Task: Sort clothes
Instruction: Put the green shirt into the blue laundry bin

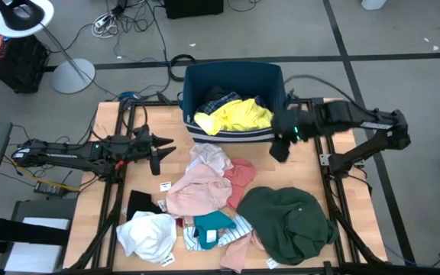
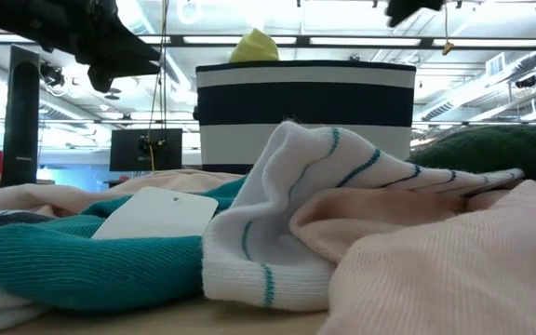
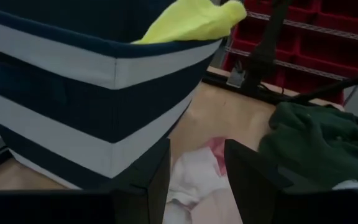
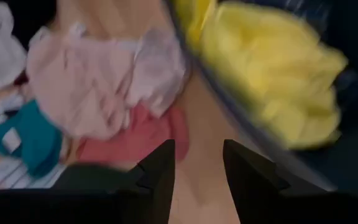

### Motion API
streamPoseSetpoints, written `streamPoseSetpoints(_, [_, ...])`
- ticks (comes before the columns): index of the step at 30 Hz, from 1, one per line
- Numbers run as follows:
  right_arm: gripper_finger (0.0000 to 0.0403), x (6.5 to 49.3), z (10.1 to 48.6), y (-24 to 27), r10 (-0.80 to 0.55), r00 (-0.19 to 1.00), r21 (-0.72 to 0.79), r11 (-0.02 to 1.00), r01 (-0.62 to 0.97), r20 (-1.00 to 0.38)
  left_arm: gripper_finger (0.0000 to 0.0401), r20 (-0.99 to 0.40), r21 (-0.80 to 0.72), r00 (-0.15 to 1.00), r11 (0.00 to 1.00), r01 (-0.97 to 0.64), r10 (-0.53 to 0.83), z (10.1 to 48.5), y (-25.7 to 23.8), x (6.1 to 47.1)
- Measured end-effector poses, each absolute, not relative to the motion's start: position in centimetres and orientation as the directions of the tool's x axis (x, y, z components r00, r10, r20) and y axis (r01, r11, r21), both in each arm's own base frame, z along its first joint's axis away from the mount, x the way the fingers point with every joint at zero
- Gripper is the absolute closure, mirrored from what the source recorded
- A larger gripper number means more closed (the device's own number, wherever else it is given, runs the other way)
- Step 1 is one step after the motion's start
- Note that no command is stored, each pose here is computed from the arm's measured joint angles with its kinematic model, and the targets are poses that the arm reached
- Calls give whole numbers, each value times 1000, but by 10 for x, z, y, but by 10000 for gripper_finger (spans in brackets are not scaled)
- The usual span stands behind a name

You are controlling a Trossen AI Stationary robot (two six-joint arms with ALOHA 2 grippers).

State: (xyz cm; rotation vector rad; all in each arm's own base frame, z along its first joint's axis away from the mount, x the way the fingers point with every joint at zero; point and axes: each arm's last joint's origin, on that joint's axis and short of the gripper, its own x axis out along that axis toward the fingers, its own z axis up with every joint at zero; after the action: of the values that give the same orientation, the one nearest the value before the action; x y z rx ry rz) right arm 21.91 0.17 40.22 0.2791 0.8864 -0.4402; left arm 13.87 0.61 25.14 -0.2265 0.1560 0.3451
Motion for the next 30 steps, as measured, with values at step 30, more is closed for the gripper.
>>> streamPoseSetpoints(30, [267,157,221,97,-86,147,8,839,544,-985,245,-248,-212,951,947,-240,185,244,2,150])
